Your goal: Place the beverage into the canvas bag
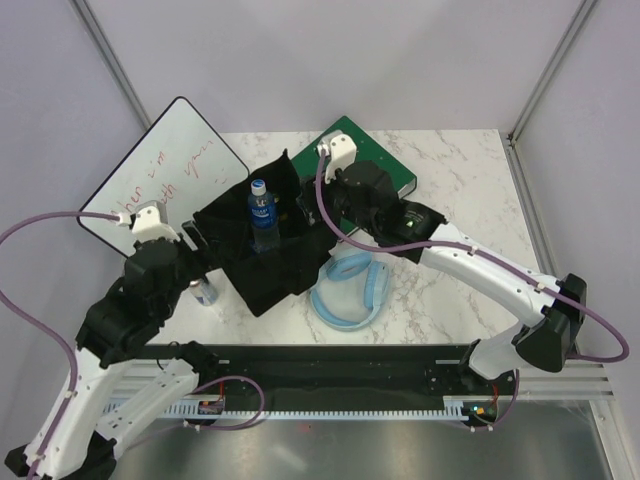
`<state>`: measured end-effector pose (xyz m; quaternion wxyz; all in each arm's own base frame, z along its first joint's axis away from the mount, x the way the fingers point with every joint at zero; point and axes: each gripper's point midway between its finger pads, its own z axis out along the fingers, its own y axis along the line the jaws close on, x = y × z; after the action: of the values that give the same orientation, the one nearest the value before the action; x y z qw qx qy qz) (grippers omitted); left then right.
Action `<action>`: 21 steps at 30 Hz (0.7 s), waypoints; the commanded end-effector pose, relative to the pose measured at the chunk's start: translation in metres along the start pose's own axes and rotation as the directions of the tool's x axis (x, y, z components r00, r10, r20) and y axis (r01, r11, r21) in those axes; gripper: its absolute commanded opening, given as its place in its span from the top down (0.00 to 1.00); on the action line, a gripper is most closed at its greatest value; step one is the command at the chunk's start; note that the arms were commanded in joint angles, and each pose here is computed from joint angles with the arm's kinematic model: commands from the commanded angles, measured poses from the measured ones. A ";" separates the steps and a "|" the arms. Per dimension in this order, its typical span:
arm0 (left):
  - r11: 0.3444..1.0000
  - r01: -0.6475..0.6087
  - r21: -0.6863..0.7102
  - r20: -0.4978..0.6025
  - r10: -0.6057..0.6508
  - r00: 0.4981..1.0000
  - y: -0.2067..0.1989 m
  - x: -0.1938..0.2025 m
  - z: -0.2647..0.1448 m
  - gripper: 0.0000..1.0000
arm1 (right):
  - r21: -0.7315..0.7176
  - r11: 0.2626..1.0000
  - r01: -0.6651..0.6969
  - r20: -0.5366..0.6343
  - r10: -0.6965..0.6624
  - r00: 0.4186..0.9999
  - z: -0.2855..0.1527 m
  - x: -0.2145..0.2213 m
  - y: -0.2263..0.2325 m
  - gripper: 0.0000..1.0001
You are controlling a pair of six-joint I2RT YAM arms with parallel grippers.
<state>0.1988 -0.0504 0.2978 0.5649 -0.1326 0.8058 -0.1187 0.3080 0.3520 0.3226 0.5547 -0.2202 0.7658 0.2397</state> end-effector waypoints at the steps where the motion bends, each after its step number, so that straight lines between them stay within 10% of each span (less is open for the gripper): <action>1: 0.937 0.073 -0.342 -0.040 -0.092 0.995 0.043 0.011 0.007 0.23 | 0.048 0.999 -0.010 0.051 0.007 0.999 -0.012 -0.034 -0.021 0.26; 11: 0.754 0.190 -0.629 -0.045 -0.279 0.959 0.091 0.040 0.016 0.13 | -0.043 0.998 -0.049 0.057 0.051 0.997 -0.019 -0.026 -0.027 0.25; 21: 0.727 0.277 -0.628 -0.116 -0.439 0.891 0.095 0.060 0.046 0.14 | -0.085 0.996 -0.033 0.111 0.043 0.993 -0.035 -0.029 -0.029 0.24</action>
<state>0.1977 0.0296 0.1938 0.3390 -0.4310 0.8331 0.0719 0.3144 0.3089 0.3333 0.5587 -0.2116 0.7566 0.2658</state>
